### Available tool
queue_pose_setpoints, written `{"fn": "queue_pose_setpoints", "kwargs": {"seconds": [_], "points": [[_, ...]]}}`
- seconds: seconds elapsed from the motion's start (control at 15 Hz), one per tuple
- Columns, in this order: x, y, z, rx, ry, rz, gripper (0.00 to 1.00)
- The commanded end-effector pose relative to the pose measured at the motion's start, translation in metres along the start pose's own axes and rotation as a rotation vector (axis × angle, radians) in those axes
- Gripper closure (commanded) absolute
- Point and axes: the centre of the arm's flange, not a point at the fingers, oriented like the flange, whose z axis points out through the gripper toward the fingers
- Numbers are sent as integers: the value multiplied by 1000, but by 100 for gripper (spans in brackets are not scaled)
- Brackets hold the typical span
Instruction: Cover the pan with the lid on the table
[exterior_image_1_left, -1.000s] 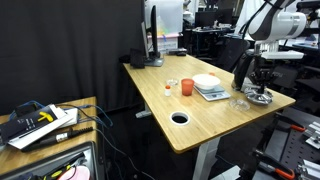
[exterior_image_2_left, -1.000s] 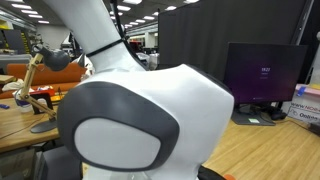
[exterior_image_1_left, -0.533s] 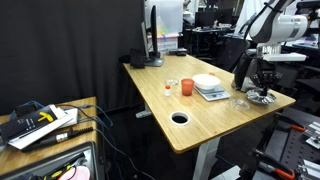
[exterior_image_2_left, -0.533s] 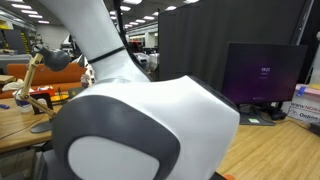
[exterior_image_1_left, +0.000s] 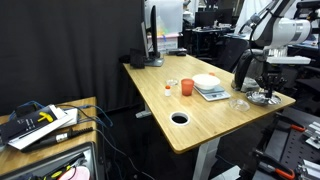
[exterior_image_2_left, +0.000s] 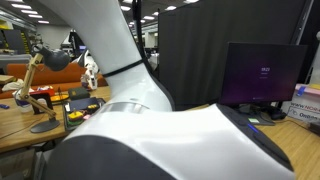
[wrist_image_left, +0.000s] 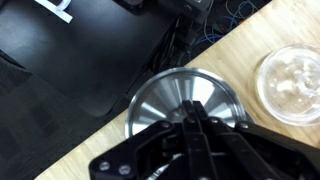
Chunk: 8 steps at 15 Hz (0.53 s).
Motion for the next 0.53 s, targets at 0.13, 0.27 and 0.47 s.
{"fn": "queue_pose_setpoints", "kwargs": {"seconds": [0.13,0.27,0.47], "points": [[14,-5,-3,41,9,23,99],[16,-10,-5,51,15,27,99],[21,-17,-7,79,21,44,99]]}}
